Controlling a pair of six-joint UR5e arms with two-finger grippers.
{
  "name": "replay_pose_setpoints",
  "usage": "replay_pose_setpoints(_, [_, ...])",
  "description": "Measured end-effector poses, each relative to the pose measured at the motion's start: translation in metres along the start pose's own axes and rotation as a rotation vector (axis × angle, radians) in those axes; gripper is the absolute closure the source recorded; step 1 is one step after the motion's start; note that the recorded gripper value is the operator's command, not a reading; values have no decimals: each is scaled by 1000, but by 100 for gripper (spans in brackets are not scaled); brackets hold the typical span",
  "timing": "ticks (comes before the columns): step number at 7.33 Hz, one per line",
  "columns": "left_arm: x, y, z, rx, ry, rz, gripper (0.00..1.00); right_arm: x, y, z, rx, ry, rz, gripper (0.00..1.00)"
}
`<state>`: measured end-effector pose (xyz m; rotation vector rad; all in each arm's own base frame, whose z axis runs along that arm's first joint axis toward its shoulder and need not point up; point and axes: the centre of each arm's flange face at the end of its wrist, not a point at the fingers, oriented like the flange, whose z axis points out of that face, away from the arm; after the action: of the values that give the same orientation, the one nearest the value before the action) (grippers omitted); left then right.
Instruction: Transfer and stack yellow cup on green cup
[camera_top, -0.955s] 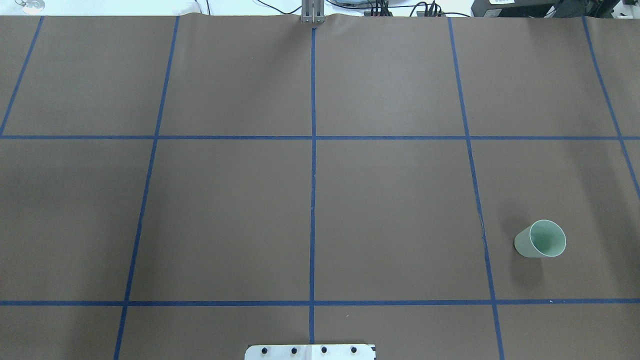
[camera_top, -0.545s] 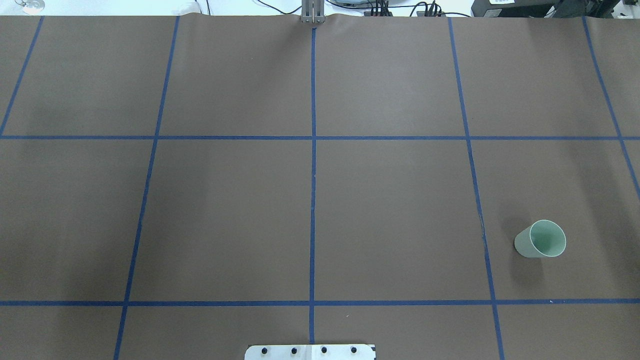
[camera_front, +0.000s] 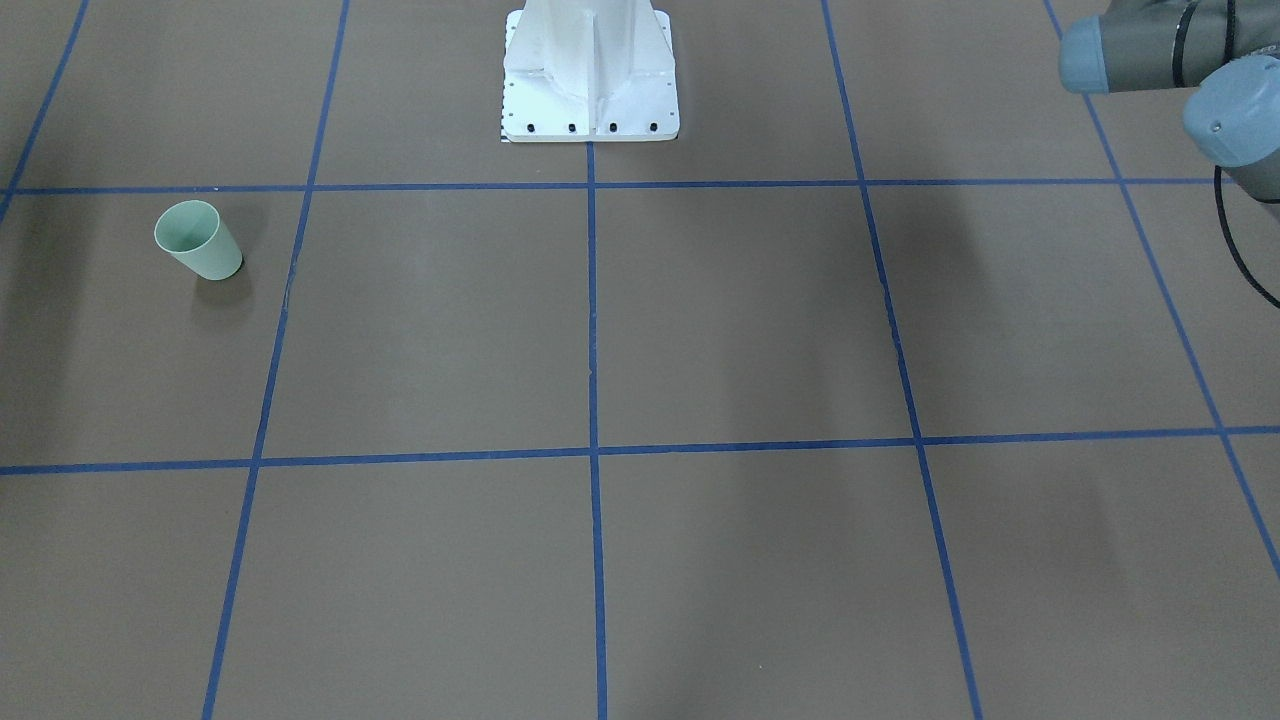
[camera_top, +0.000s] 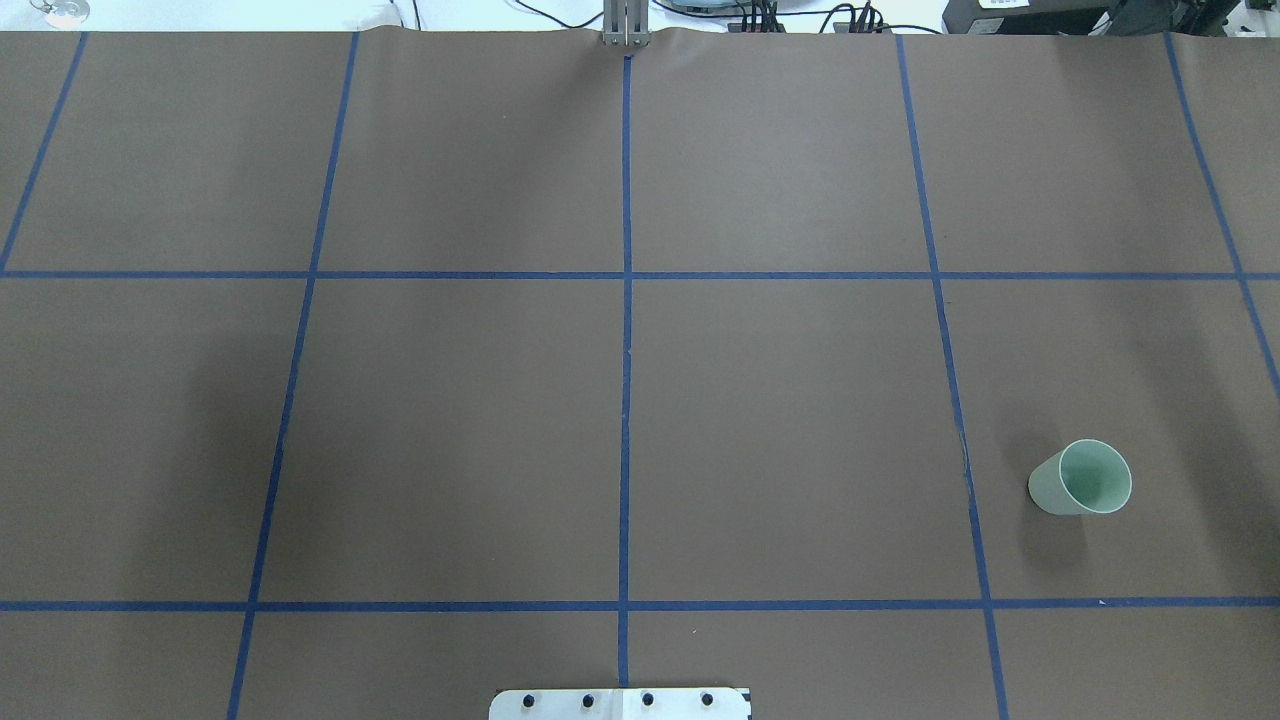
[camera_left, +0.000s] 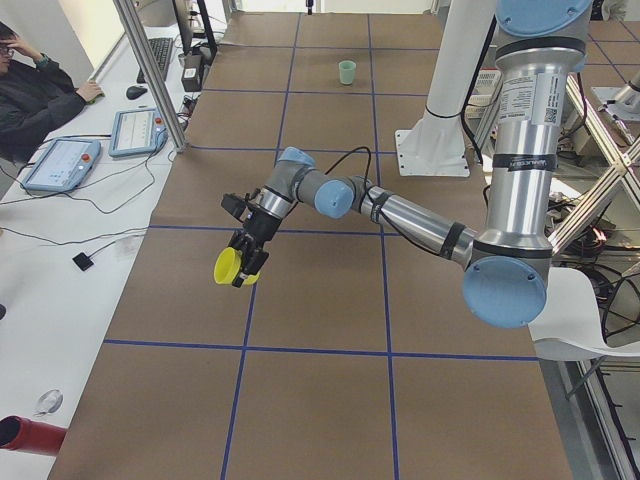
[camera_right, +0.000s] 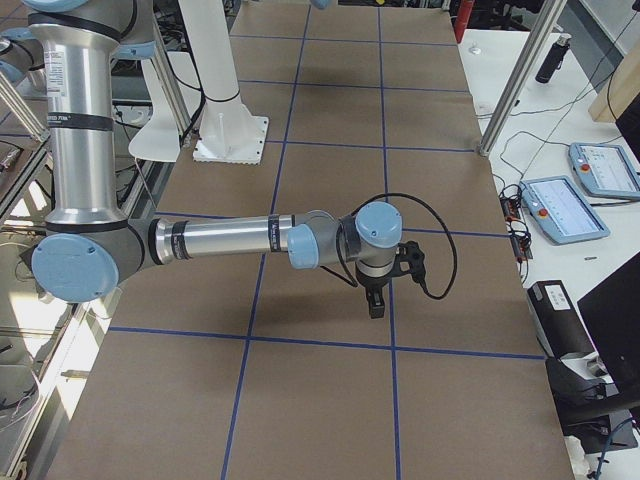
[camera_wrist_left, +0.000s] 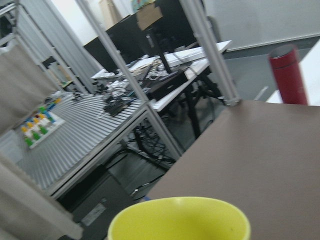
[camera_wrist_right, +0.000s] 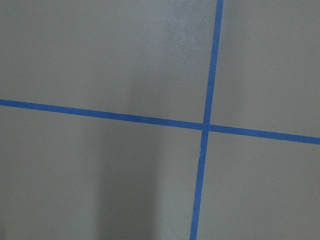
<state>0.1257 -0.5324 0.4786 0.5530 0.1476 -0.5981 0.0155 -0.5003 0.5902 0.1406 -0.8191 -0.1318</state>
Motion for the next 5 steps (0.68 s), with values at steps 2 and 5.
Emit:
replay_pose_setpoints(2, [38,-16,-40,29,336,77,100,-39,-14,1,4,-60,9,1])
replay_pose_setpoints(5, [68,-7,-86,3,786,262,100,-104,-25,10,-1,-170,37,1])
